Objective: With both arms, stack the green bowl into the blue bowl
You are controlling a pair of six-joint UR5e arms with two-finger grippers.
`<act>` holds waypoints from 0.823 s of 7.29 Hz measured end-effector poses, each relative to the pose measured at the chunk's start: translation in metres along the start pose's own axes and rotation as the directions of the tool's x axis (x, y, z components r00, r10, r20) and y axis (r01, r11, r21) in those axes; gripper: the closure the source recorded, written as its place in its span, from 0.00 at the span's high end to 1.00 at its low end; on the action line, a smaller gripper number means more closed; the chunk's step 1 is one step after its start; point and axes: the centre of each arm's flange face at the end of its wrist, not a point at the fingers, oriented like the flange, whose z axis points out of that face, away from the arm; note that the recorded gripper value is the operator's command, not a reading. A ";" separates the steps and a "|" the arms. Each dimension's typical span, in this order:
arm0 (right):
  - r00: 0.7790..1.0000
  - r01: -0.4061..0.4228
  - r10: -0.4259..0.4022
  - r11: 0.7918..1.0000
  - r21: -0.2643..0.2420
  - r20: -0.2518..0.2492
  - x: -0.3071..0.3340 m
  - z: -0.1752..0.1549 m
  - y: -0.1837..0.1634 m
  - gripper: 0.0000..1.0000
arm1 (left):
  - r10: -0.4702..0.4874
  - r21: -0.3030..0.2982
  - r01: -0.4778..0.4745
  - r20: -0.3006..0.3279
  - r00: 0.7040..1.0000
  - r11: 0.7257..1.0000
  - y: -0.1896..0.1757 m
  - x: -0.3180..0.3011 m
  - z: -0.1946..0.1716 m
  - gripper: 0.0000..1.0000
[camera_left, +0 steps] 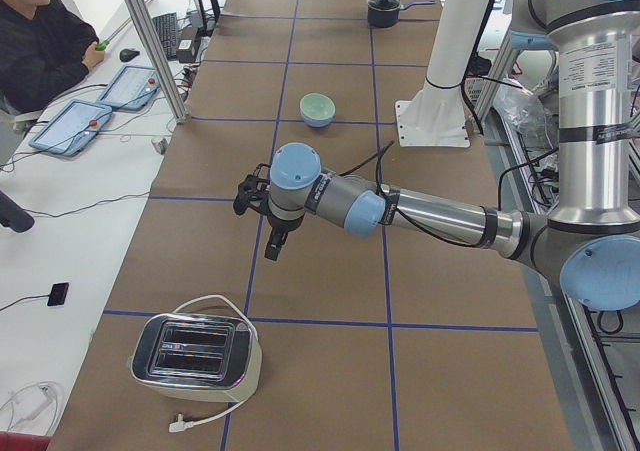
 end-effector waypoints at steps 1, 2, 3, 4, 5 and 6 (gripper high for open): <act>1.000 0.001 0.000 1.000 0.001 -0.016 0.003 0.002 0.001 1.00 | 0.002 0.002 -0.002 0.000 1.000 1.000 0.000 0.001 -0.001 0.98; 1.000 -0.001 0.001 1.000 0.000 -0.028 0.006 0.004 0.003 1.00 | 0.004 0.004 -0.004 0.000 1.000 1.000 0.000 0.001 -0.002 0.98; 0.999 -0.002 0.002 1.000 0.000 -0.034 0.007 0.005 0.003 1.00 | 0.004 0.005 -0.004 0.000 1.000 1.000 -0.001 0.002 -0.002 0.98; 0.999 -0.002 0.002 1.000 0.001 -0.036 0.007 0.005 0.003 1.00 | 0.004 0.005 -0.004 0.000 1.000 1.000 -0.001 0.002 -0.002 0.98; 0.999 -0.001 0.001 1.000 0.001 -0.036 0.007 0.005 0.003 1.00 | 0.004 0.005 -0.004 0.000 1.000 1.000 -0.001 0.002 -0.002 0.98; 0.999 -0.001 0.001 1.000 0.002 -0.036 0.007 0.005 0.002 1.00 | 0.004 0.005 -0.004 0.000 1.000 1.000 -0.001 0.002 -0.002 0.98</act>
